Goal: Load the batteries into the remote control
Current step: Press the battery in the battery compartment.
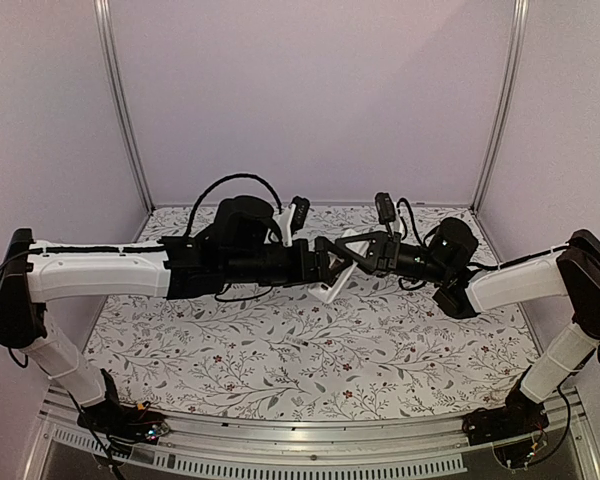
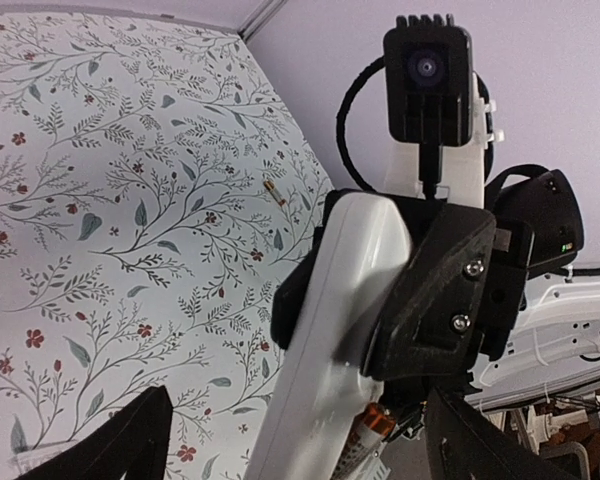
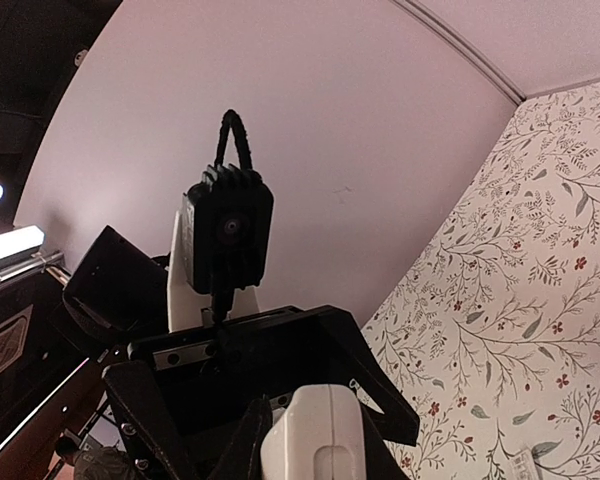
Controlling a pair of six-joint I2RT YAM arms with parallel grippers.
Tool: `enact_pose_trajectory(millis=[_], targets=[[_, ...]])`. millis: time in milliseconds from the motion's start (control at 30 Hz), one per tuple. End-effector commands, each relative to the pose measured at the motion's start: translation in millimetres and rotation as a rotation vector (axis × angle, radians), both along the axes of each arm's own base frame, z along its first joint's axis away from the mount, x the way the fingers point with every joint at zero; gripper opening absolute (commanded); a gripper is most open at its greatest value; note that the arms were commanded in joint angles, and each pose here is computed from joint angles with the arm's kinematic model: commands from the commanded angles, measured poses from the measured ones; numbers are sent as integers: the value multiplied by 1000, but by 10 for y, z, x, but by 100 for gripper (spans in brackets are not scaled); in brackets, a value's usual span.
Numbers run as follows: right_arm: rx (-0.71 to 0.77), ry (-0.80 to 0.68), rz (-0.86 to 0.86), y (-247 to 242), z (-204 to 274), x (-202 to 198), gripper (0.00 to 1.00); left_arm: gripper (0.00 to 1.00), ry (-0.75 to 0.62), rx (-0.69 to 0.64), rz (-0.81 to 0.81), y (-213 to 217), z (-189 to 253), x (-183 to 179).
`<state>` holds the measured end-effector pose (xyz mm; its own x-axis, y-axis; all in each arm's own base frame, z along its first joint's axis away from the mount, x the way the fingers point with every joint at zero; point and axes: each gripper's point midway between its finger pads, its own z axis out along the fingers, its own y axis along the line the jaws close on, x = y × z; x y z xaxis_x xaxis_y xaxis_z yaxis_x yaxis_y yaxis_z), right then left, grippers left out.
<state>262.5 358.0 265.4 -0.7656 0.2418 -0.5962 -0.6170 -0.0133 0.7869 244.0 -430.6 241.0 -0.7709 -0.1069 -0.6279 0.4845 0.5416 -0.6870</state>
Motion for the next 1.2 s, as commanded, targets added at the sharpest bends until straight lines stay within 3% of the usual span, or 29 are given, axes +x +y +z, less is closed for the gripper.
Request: enact_pose_trajectory(millis=[0,833,1167], targets=[[28,-52,12,21,186,-37,0,87,7,-7,12,-4,-14,86],[71,-97,16,-14,422,-87,0,69,82,-13,15,82,-253,54],[133,-112,29,-70,604,-111,0,68,96,5,9,110,-389,21]])
